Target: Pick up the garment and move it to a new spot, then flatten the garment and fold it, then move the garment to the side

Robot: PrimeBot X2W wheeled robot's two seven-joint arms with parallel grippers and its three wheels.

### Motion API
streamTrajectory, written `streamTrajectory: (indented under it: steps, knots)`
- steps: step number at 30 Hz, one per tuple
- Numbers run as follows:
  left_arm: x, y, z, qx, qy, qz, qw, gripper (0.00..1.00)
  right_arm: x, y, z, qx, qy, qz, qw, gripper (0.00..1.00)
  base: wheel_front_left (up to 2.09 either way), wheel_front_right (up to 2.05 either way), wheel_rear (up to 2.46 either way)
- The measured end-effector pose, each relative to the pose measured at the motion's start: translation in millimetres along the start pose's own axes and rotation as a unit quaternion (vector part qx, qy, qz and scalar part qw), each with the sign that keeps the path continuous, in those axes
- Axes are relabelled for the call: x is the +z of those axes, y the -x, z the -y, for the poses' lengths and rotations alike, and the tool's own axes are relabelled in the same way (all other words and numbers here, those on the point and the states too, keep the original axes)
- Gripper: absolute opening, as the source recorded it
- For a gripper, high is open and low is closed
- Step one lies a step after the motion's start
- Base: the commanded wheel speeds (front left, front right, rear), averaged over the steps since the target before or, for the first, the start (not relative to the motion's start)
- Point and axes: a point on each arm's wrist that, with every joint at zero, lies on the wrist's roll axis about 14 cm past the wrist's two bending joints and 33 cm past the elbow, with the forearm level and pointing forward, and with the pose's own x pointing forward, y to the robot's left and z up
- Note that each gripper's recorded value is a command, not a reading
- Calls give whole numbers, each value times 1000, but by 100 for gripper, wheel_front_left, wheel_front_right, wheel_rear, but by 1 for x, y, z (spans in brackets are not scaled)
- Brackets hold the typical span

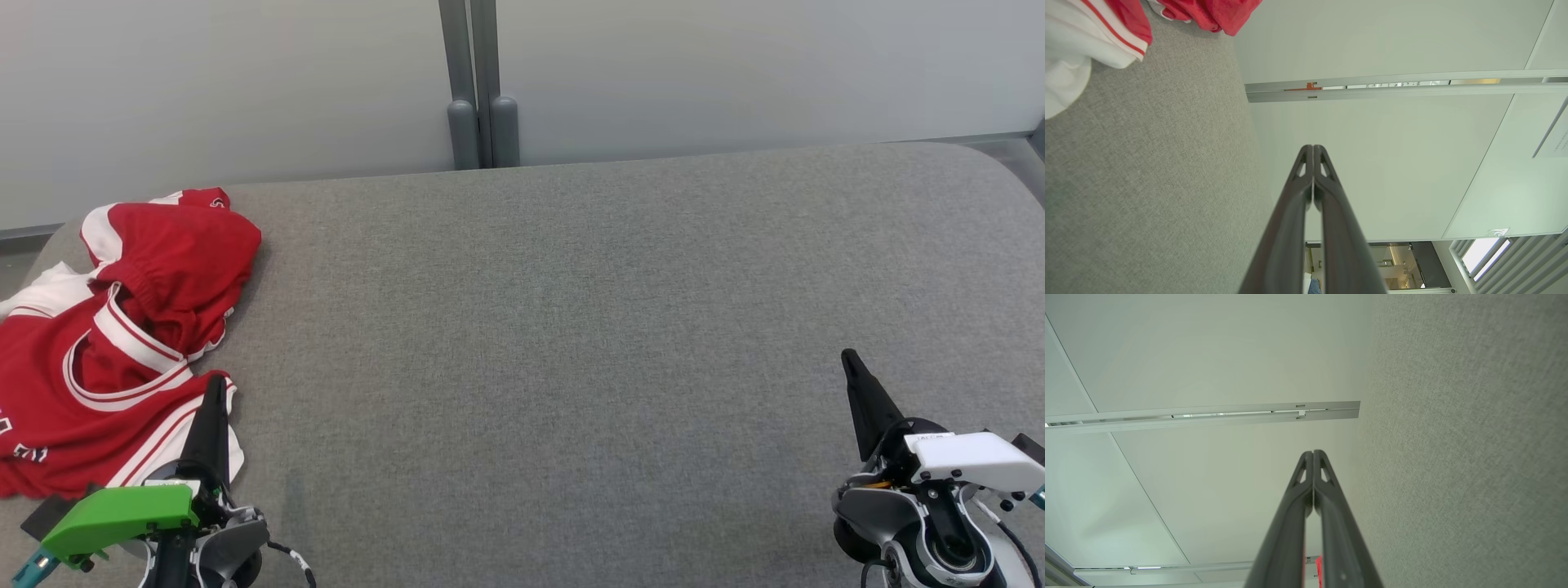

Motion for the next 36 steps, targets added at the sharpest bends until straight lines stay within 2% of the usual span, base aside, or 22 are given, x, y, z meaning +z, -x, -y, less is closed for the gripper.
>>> streamTrajectory:
  steps: [30,31,36]
  knots:
    - [0,0,0,0,0,0,1000,0,0,0,0,0,0,0,1000,0,0,0,0]
    - [0,1,-2,3,1,0,1000,100,0,1,2,-3,-1,0,1000,100,0,0,0]
    - [-2,12,-28,42,6,1,999,100,-2,12,26,-38,-6,1,999,100,0,0,0]
